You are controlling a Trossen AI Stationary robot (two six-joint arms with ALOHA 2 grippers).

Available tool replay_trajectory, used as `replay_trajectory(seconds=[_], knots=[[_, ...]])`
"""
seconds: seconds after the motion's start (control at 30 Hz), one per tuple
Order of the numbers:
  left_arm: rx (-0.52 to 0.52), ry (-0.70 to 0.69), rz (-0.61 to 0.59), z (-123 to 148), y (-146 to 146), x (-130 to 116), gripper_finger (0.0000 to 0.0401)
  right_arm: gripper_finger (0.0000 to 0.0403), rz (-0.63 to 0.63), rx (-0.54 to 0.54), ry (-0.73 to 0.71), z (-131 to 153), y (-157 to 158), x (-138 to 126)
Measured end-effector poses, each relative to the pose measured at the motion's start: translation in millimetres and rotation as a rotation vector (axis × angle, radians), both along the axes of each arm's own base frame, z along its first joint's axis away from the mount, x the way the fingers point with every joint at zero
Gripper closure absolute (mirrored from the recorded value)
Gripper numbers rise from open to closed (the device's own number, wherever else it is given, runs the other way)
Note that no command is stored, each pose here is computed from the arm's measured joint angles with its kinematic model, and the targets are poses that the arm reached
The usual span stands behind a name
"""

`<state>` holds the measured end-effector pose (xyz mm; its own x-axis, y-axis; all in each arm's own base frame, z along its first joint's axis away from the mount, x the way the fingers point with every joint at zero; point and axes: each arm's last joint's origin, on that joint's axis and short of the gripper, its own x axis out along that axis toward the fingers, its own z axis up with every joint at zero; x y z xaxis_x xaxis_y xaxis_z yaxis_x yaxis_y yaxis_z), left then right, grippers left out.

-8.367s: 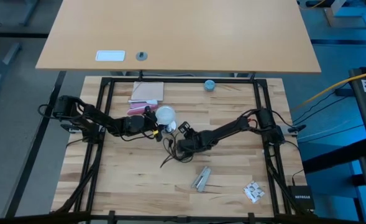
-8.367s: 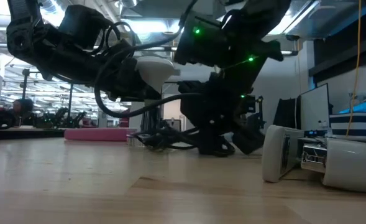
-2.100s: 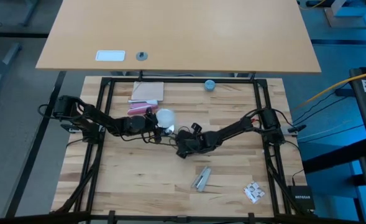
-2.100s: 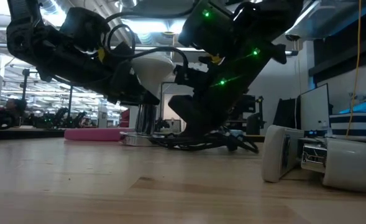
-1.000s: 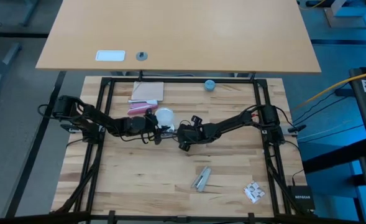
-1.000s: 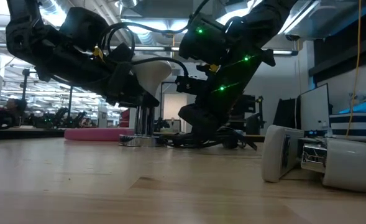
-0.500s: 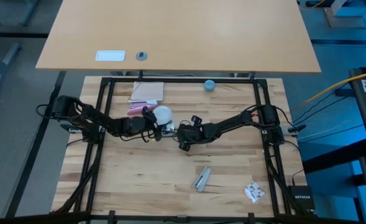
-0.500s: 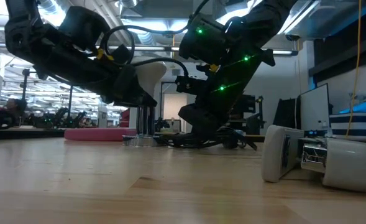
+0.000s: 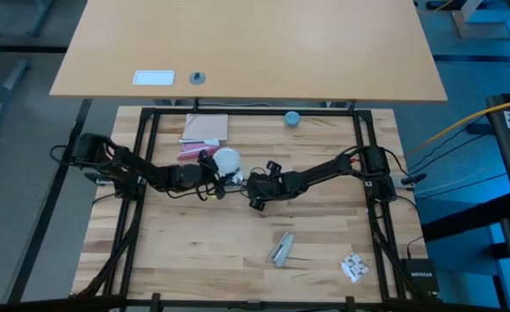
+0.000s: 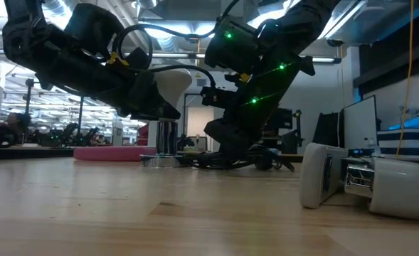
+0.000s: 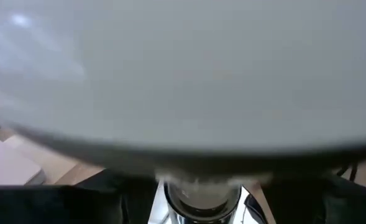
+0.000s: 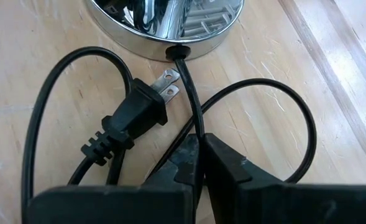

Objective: Screw lightbulb
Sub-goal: Insert the lightbulb into the lamp

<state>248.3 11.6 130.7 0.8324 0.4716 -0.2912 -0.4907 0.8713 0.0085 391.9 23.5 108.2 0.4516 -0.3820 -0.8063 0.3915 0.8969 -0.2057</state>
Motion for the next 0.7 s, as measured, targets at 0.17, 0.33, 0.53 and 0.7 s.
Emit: replay_trajectory(seconds=[0.17,0.33,0.53,0.7], knots=[[0.001,-0.028,0.002,4,0,0,0.0161,0.0379,0.0,0.0,0.001,0,0,0],[0.001,-0.056,0.004,10,1,0,0.0161,0.0379,0.0,0.0,0.001,0,0,0],[0.003,-0.082,0.011,17,1,-2,0.0161,0.0379,0.0,0.0,0.001,0,0,0],[0.006,-0.076,0.023,17,1,-3,0.0162,0.0379,0.0,0.0,-0.001,0,0,0]])
